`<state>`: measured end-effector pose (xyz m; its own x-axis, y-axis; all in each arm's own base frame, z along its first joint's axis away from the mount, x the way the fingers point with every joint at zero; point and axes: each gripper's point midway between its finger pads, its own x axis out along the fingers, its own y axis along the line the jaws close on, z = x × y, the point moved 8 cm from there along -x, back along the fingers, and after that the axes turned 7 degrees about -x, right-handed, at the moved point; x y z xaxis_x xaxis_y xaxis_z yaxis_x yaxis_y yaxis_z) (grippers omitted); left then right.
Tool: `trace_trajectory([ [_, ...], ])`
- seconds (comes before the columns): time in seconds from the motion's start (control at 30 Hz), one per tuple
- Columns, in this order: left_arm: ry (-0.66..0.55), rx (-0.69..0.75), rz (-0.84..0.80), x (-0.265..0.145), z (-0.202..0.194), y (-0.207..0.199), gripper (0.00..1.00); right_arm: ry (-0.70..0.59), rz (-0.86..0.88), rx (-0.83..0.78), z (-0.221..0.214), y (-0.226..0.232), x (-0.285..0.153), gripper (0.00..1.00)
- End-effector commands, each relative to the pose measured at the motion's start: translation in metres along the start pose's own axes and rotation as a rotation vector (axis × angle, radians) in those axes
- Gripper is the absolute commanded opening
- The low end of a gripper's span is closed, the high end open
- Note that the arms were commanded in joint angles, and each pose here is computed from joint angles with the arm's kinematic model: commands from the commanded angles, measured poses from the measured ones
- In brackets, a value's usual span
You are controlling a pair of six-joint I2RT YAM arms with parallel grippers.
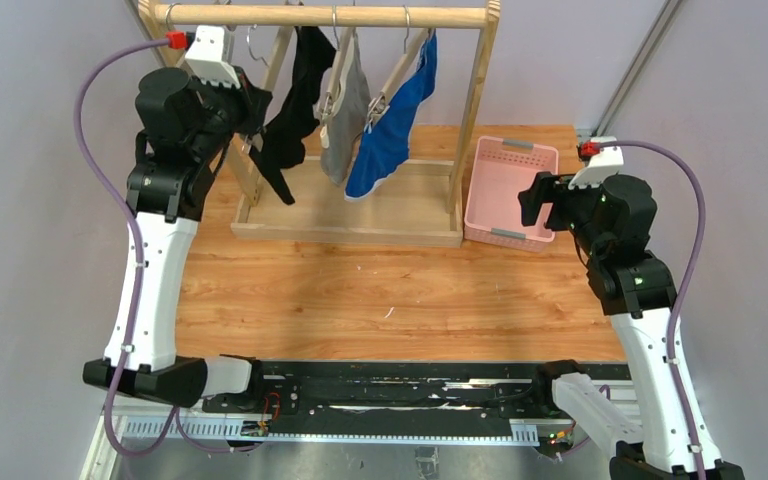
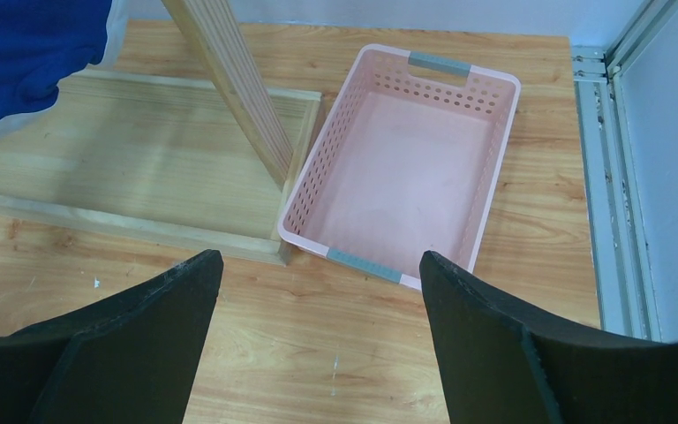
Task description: Remove the underwear clipped to the hanger
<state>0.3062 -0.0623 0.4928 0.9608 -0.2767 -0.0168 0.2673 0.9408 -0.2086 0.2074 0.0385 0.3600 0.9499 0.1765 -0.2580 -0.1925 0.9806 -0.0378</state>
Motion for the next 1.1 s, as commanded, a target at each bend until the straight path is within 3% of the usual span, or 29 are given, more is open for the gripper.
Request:
trace_trajectory([
  [0.0, 0.022, 0.045, -0.015, -0.04, -0.006, -0.004, 0.0, -0.017, 0.028, -0.011, 0.0, 0.003, 0.007, 0.84],
  [0.27, 0.312, 0.034, 0.112, -0.092, -0.089, 0.014, 0.0, 0.003, 0.091, -0.004, -0.003, 0.012, 0.025, 0.84],
  [0.5, 0.542, 0.023, -0.033, -0.127, -0.15, 0.004, 0.0, 0.036, 0.165, 0.02, -0.014, 0.022, 0.045, 0.83],
  [0.6, 0.604, 0.006, -0.183, -0.138, -0.159, -0.012, 0.0, 0.051, 0.234, 0.04, -0.024, 0.029, 0.056, 0.83],
  [0.83, 0.704, -0.004, -0.495, -0.148, -0.182, -0.046, 0.0, -0.005, 0.616, 0.025, -0.032, 0.062, 0.064, 0.85],
  [1.07, 0.805, 0.064, -0.691, -0.141, -0.2, -0.07, 0.0, -0.125, 1.009, -0.006, -0.023, 0.087, 0.039, 0.85],
])
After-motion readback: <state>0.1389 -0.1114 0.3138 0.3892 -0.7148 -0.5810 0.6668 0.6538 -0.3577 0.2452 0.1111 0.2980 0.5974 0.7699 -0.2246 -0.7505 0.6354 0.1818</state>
